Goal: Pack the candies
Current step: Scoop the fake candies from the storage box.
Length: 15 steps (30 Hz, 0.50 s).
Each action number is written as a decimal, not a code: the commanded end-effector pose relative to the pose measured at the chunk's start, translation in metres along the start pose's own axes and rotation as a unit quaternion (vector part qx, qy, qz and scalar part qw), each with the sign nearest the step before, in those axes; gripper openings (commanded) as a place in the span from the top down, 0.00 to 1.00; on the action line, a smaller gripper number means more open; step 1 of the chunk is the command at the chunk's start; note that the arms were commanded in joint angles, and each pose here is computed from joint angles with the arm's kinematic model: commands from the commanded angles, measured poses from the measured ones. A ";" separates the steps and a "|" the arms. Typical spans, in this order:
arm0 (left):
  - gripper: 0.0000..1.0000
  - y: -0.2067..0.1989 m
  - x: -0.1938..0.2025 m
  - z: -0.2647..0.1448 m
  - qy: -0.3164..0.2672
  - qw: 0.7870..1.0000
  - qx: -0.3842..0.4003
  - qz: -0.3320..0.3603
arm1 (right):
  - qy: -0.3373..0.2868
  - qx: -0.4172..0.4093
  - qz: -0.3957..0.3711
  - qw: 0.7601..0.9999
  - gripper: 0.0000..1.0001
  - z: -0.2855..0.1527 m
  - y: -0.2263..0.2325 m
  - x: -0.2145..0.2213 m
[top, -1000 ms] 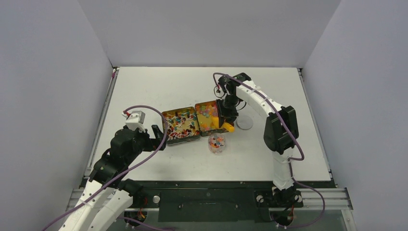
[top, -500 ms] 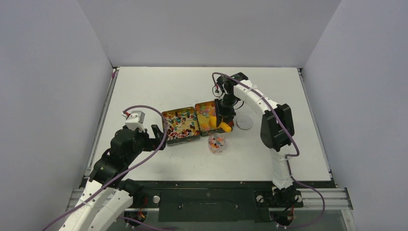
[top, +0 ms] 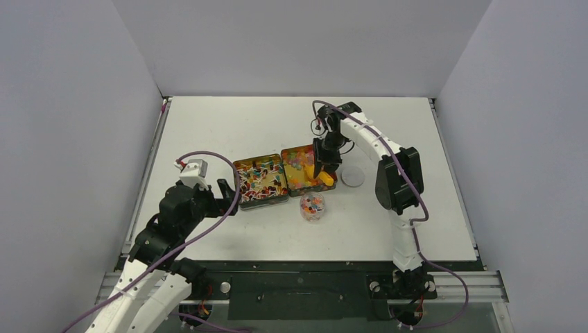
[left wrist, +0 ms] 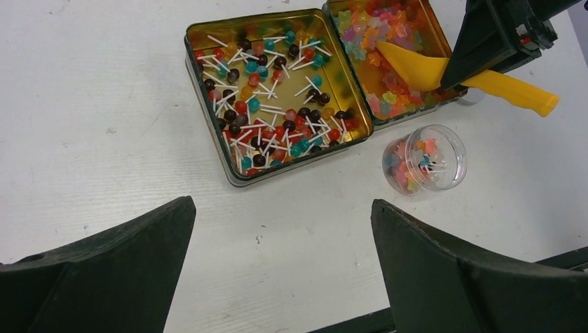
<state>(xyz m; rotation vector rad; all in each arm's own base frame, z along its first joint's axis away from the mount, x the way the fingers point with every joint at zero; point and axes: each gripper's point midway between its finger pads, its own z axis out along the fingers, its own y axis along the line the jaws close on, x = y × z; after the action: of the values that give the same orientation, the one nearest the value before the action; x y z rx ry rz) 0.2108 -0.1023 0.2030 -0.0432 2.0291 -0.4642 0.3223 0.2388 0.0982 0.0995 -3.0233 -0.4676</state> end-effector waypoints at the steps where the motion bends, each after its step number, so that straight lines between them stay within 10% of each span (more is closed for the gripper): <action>1: 0.04 0.001 -0.010 0.002 -0.017 1.000 -0.005 0.003 | -0.020 -0.019 0.002 1.000 1.00 -0.009 0.010 -0.011; 15: 0.04 0.005 -0.010 0.003 -0.017 1.000 -0.015 0.001 | -0.039 0.004 0.053 0.998 1.00 0.014 -0.014 -0.026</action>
<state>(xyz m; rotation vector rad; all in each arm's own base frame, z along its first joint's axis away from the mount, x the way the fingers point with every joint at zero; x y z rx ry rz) 0.2131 -0.0998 0.2002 -0.0569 2.0401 -0.4495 0.3323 0.2434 0.0890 0.0289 -3.0431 -0.5040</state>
